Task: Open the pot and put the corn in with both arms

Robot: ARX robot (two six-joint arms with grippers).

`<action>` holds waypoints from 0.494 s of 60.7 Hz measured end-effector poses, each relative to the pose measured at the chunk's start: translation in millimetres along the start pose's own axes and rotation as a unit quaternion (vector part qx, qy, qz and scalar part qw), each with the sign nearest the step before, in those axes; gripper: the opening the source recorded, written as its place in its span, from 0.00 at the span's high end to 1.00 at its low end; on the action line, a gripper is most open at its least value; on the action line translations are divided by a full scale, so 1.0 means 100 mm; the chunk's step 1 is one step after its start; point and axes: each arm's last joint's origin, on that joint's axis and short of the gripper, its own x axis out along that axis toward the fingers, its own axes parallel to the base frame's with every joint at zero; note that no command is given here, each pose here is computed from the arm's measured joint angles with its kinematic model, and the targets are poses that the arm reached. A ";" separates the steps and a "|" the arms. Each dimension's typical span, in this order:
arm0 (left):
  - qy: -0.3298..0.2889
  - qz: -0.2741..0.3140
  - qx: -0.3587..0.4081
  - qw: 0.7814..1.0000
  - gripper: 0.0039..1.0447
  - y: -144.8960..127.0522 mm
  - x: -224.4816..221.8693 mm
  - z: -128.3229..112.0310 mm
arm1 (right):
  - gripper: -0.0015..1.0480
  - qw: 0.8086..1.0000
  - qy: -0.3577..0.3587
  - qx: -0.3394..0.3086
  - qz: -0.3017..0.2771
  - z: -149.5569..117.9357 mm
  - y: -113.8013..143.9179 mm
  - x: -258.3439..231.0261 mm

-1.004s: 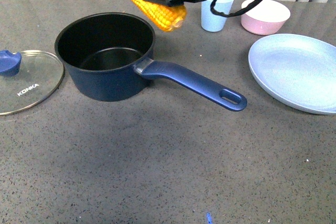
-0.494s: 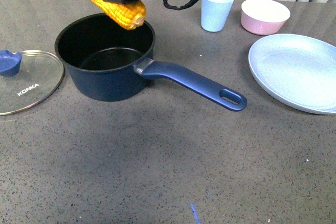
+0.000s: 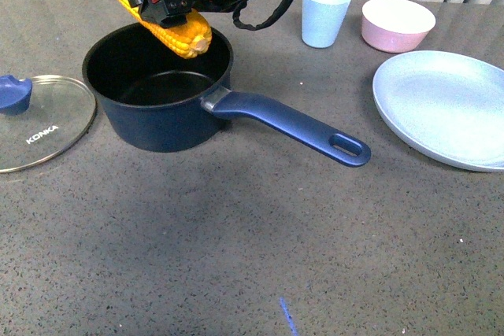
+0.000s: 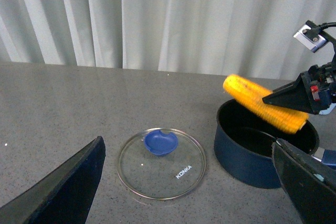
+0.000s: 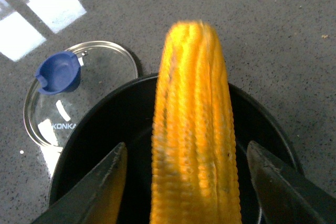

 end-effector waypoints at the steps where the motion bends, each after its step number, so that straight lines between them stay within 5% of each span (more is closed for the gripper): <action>1: 0.000 0.000 0.000 1.000 0.08 0.00 0.00 0.00 | 0.27 1.000 0.001 0.001 0.000 -0.02 0.00 0.00; 8: 0.000 0.000 0.000 1.000 0.08 0.00 0.00 0.00 | 0.07 1.000 0.006 0.008 -0.006 -0.11 -0.04 -0.10; 30: 0.000 0.000 0.000 1.000 0.08 0.00 0.00 0.00 | 0.09 0.987 -0.148 0.029 -0.058 0.08 -0.19 -1.45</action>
